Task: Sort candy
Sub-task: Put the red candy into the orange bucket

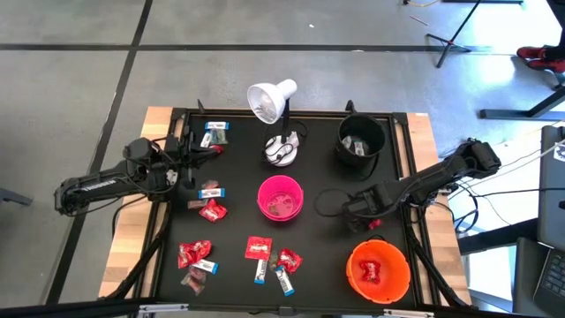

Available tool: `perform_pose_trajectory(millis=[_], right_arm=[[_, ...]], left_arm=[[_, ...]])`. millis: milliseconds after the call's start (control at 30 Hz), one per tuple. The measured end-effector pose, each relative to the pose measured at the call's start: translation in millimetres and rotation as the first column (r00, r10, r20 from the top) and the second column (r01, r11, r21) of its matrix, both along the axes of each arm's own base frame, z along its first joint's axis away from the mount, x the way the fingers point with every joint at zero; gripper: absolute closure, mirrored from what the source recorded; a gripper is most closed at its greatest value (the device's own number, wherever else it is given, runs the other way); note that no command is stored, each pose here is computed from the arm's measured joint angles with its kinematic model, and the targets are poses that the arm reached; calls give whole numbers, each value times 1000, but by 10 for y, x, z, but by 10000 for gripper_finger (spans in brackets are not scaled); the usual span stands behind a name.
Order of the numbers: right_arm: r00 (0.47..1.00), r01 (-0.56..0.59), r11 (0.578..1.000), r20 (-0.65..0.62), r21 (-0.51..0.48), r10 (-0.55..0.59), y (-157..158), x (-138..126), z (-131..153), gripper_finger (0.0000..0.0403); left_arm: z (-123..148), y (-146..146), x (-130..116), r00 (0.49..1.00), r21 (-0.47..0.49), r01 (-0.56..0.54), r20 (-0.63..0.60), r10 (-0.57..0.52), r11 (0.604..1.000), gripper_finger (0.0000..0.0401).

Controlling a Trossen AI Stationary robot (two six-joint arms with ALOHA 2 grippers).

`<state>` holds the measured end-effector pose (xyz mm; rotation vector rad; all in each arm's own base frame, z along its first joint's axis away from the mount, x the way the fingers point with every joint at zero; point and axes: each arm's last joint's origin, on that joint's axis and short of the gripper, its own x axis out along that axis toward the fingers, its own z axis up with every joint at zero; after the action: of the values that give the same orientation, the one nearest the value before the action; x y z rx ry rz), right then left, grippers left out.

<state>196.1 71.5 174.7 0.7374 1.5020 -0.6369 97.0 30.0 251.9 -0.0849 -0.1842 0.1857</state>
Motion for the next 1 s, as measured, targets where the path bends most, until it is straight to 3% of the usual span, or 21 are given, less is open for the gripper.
perform_pose_trajectory(millis=[433,567,767,1000], right_arm=[[971,-188,978,130,-89,199,58,251,659,396],[938,-266,955,194,-131,288,75,325,908,390],[845,-417,898,305,-141,440,231,371,1245,392],[790,-489,865,362,-113,494,620,175,1541,388]], left_arm=[[0,0,0,1000,0,0,0,0,1000,400],[-1,0,0,1000,0,0,0,0,1000,400],[0,0,0,1000,0,0,0,0,1000,400],[-1,0,0,1000,0,0,0,0,1000,400]])
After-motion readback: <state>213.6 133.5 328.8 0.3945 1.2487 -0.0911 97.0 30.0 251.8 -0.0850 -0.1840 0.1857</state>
